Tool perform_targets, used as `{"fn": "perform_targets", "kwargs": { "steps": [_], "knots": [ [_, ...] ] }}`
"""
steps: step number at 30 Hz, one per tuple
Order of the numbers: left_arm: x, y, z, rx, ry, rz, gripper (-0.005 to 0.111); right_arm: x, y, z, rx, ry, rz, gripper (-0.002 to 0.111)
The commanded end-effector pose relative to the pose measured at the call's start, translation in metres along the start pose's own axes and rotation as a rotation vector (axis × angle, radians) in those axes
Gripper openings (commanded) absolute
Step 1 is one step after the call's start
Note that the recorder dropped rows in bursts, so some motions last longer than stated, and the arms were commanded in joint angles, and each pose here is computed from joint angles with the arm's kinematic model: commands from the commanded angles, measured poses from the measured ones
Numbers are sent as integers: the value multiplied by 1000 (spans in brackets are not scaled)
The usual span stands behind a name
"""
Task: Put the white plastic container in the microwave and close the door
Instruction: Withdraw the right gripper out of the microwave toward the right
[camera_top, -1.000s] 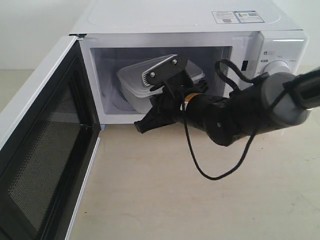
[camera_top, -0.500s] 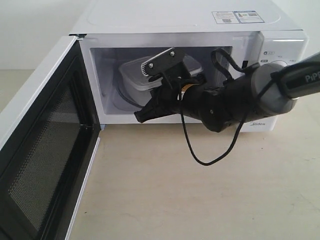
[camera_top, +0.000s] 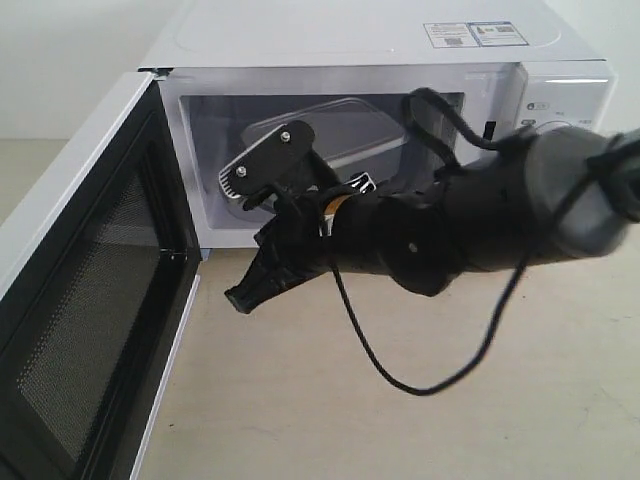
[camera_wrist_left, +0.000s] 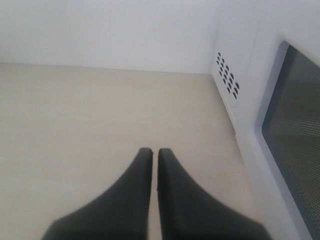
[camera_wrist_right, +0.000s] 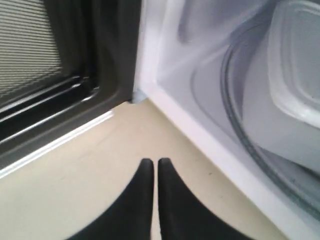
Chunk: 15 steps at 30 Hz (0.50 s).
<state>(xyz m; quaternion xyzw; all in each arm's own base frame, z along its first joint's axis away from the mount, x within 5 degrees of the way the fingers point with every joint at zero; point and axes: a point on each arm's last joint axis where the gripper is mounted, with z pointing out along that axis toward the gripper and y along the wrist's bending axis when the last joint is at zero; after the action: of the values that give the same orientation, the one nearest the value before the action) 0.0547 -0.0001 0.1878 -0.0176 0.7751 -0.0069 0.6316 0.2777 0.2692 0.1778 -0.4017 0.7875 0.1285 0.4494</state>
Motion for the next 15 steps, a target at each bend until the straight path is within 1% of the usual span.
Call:
{"fn": "perform_targets", "kwargs": {
  "steps": [1, 6, 11, 15],
  "knots": [
    [1, -1, 0, 11, 4, -6, 4, 11, 9, -38, -21, 21, 35, 0],
    [1, -1, 0, 11, 4, -6, 4, 26, 9, -96, -15, -19, 88, 0],
    [1, -1, 0, 11, 4, -6, 4, 29, 7, -158, 5, -180, 145, 0],
    [1, -1, 0, 11, 4, -6, 4, 32, 6, -197, 12, -286, 154, 0]
  ]
}}
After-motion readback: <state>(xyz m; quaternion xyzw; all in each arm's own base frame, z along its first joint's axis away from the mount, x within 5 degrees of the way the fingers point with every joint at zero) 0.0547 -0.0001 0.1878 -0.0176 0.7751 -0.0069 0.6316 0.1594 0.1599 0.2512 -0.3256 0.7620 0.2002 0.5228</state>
